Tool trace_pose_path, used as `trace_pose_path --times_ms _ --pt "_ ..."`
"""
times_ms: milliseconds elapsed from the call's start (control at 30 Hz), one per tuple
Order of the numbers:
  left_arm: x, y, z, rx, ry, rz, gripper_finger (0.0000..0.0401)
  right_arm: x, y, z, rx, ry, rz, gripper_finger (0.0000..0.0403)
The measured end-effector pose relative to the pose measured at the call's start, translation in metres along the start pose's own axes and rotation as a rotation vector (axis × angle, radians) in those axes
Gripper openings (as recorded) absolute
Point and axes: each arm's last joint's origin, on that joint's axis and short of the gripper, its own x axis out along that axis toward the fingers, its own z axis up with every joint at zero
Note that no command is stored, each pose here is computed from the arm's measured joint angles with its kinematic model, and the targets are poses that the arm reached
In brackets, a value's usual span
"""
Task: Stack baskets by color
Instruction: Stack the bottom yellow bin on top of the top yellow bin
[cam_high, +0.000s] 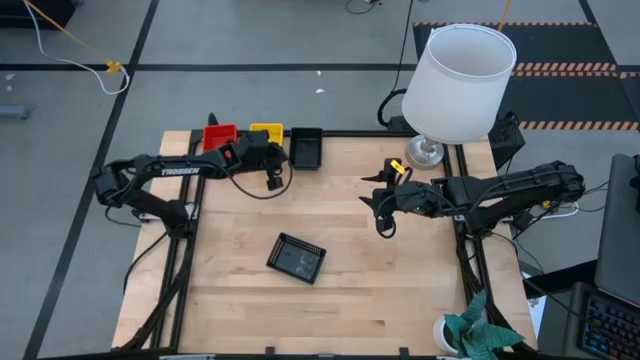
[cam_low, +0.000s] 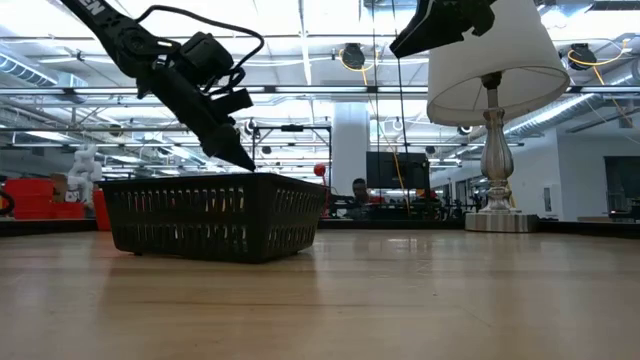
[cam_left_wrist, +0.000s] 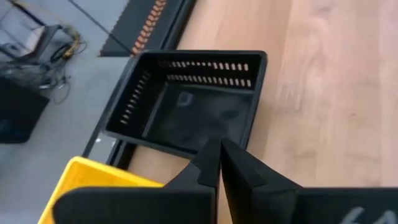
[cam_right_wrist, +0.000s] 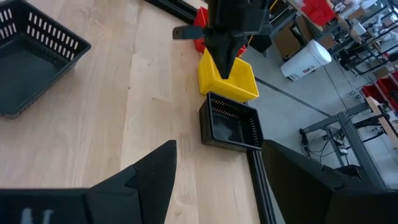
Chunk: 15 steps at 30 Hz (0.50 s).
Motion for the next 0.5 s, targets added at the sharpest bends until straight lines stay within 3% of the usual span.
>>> trace_pose_path --times_ms 333,500 --pt "0.009 -0.006 -0.004 -0.052 0.045 0.019 0.0003 0.000 -0.002 0.006 -0.003 -0.065 0.005 0.0228" --pt "0.024 -0.006 -0.006 -0.044 0.035 0.068 0.0016 0.000 -0.002 0.010 -0.018 -0.113 0.025 0.0228"
